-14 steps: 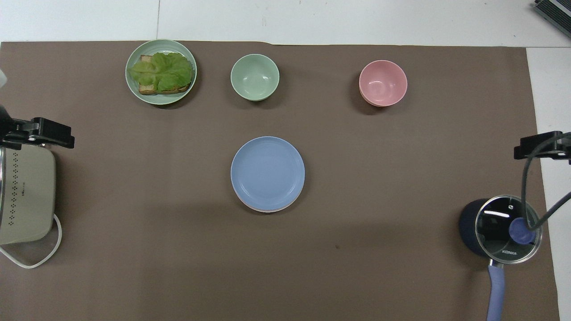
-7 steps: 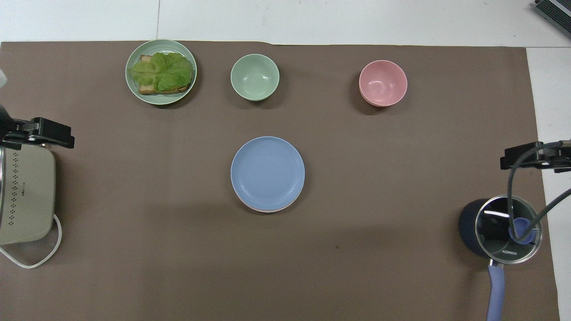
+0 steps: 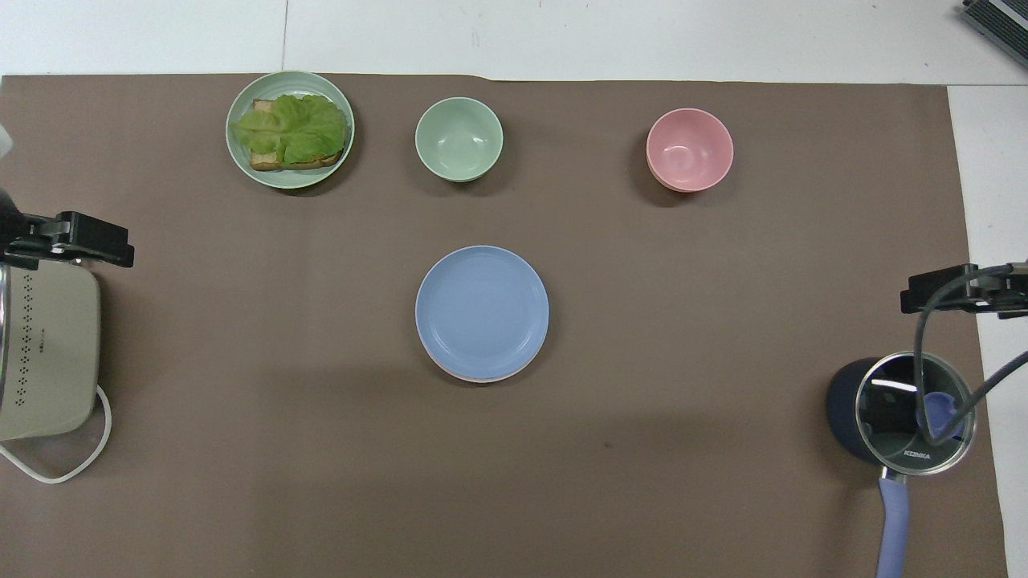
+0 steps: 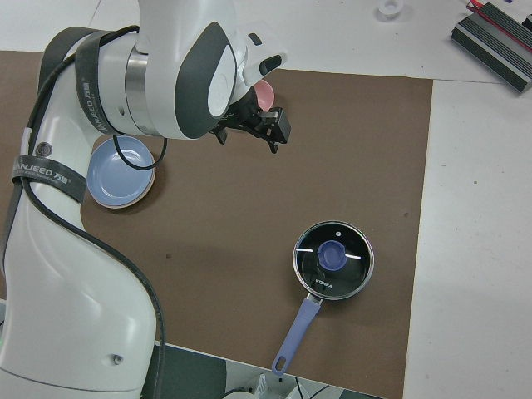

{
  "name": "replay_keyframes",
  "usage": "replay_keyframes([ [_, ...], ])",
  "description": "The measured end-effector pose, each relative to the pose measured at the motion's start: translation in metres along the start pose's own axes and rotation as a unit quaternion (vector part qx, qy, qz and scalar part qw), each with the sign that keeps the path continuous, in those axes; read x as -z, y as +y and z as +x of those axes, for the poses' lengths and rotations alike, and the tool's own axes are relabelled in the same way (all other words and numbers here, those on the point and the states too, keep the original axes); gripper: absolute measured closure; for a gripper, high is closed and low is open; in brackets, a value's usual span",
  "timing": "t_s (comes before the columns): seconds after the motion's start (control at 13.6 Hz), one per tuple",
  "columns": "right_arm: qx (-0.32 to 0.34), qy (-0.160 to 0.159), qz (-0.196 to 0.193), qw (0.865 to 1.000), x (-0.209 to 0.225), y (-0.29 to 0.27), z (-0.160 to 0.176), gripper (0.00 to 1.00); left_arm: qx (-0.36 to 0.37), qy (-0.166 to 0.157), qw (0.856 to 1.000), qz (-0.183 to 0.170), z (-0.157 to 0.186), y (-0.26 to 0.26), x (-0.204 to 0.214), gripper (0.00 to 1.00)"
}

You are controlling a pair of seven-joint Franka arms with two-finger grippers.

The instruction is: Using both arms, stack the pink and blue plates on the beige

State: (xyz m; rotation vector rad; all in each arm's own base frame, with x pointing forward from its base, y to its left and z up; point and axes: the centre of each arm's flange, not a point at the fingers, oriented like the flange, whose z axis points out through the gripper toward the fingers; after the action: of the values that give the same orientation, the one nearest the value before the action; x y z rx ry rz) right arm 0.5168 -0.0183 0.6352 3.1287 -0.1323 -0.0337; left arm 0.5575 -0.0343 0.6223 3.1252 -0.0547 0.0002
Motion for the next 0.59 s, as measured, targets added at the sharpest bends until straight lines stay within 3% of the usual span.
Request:
replay_keyframes([
  [0.59, -0.001, -0.005, -0.001, 1.000, 0.0000, 0.0018, -0.0012, 0.00, 0.000, 0.000, 1.000, 0.000, 0.0000, 0.0001, 0.0000, 0.00],
])
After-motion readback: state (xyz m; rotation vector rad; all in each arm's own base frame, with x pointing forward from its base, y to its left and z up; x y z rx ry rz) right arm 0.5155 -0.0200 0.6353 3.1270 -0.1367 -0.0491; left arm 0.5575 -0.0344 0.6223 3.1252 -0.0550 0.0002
